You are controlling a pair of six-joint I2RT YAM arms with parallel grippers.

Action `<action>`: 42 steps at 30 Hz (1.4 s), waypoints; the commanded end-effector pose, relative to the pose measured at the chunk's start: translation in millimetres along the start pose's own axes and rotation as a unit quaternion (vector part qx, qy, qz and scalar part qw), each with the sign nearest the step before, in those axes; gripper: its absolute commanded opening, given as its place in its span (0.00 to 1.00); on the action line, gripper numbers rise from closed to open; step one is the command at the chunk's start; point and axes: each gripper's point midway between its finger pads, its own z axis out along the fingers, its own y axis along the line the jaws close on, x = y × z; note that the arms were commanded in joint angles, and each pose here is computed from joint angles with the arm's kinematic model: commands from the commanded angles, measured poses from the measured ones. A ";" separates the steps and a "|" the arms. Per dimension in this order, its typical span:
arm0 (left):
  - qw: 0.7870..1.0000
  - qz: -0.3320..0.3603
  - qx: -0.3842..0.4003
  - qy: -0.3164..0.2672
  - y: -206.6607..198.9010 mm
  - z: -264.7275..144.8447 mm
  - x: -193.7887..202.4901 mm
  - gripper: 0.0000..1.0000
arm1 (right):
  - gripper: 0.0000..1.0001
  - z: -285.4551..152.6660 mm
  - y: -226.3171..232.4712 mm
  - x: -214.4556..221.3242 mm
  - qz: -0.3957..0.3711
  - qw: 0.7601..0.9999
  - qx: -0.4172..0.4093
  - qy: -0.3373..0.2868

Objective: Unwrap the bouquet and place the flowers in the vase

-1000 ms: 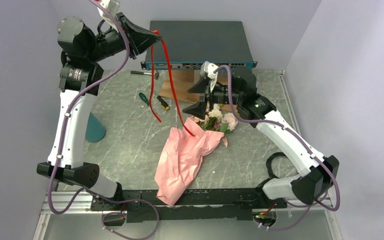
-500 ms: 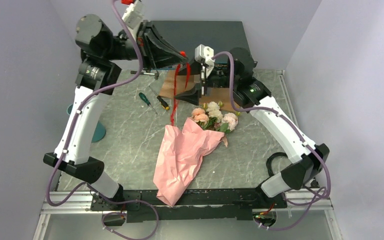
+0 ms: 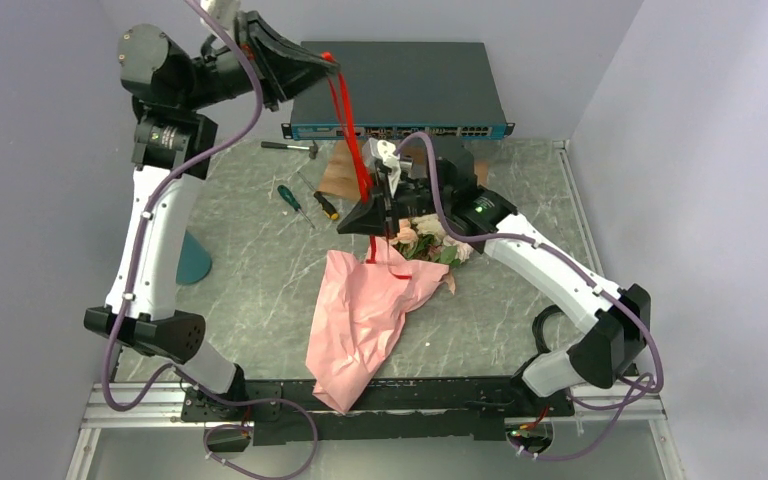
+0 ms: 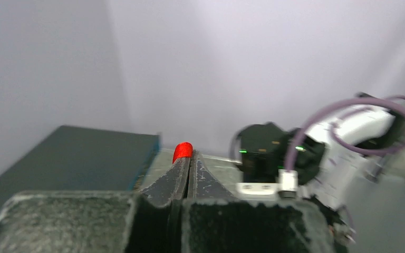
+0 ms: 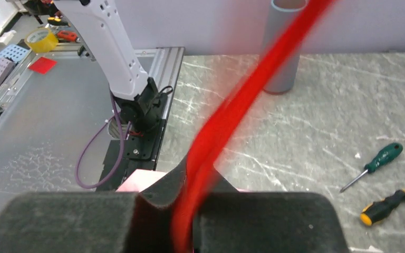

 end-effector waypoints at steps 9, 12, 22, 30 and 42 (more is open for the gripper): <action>0.948 0.045 -0.313 -0.041 90.9 -84.7 -12.9 0.00 | 0.00 -30.5 -2.2 -7.9 -0.015 0.997 0.080 0.002; 0.947 0.006 -0.322 0.009 90.0 -96.0 34.8 0.00 | 0.00 -37.5 -15.9 -22.2 -0.023 0.994 0.107 -0.006; 0.948 -0.072 -0.213 0.224 21.8 -132.9 187.8 0.49 | 0.00 -73.4 -49.0 -27.5 -0.050 0.986 0.156 0.033; 0.983 0.044 -0.030 0.179 -25.0 -90.9 170.8 1.00 | 0.00 -66.8 -18.7 -7.5 -0.081 0.992 0.069 0.071; 0.963 0.126 0.130 0.201 -66.0 -36.7 196.2 0.72 | 0.00 -61.3 14.8 19.0 -0.112 0.985 0.002 0.129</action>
